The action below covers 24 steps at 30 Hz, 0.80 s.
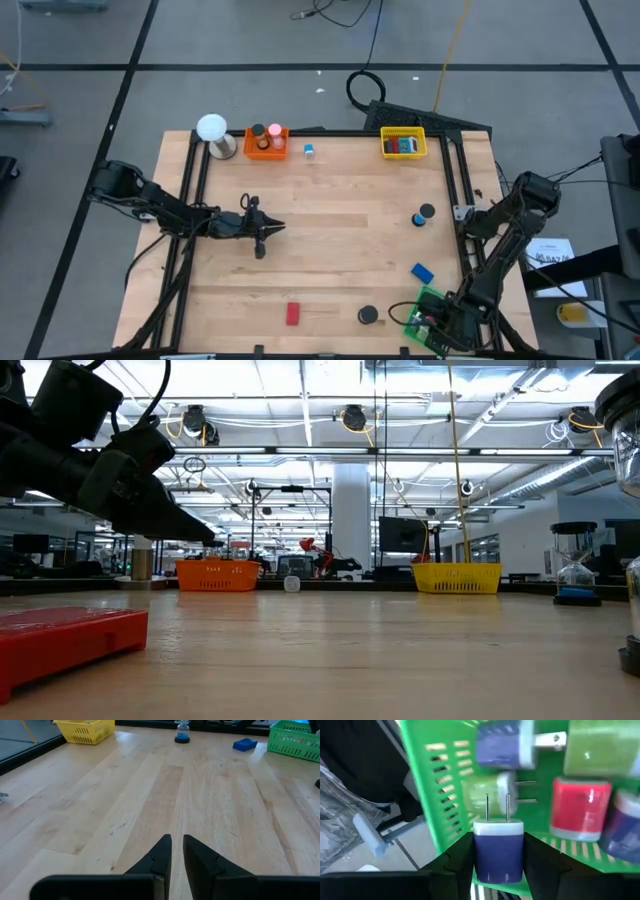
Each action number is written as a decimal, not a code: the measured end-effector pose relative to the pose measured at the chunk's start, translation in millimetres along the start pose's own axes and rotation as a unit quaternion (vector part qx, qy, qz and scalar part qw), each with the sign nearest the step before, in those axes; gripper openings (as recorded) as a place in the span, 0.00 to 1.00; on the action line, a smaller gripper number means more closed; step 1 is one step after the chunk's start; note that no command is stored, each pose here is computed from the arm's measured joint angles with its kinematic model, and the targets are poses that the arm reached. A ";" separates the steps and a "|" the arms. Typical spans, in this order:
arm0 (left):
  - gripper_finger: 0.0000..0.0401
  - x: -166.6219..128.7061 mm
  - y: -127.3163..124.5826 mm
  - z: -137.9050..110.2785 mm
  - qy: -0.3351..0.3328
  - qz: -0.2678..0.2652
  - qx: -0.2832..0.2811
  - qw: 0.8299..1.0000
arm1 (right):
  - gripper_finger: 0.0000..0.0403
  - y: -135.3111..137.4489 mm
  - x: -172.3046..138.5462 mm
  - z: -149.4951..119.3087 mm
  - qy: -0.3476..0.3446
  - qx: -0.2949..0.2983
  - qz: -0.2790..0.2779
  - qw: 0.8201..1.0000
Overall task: Pick & Place Office items
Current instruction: Put the purple charger adapter into the green basket, then put the black hourglass into the red basket
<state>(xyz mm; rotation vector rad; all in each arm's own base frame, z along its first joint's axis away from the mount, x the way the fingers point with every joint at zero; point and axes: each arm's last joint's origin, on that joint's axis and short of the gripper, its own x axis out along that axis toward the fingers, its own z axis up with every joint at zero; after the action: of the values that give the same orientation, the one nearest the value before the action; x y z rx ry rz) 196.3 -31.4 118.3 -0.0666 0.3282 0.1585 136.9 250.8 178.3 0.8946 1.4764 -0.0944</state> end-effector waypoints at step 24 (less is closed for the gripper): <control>0.13 0.0 0.0 -0.1 0.000 0.000 0.000 1.000 | 0.19 -4.8 -10.1 4.4 -0.006 0.004 0.022 1.000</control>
<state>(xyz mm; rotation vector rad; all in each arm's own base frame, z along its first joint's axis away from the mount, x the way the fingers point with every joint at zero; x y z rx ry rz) 196.3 -31.4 118.2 -0.0665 0.3286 0.1588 136.2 240.4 184.3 0.9324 1.4458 -0.0724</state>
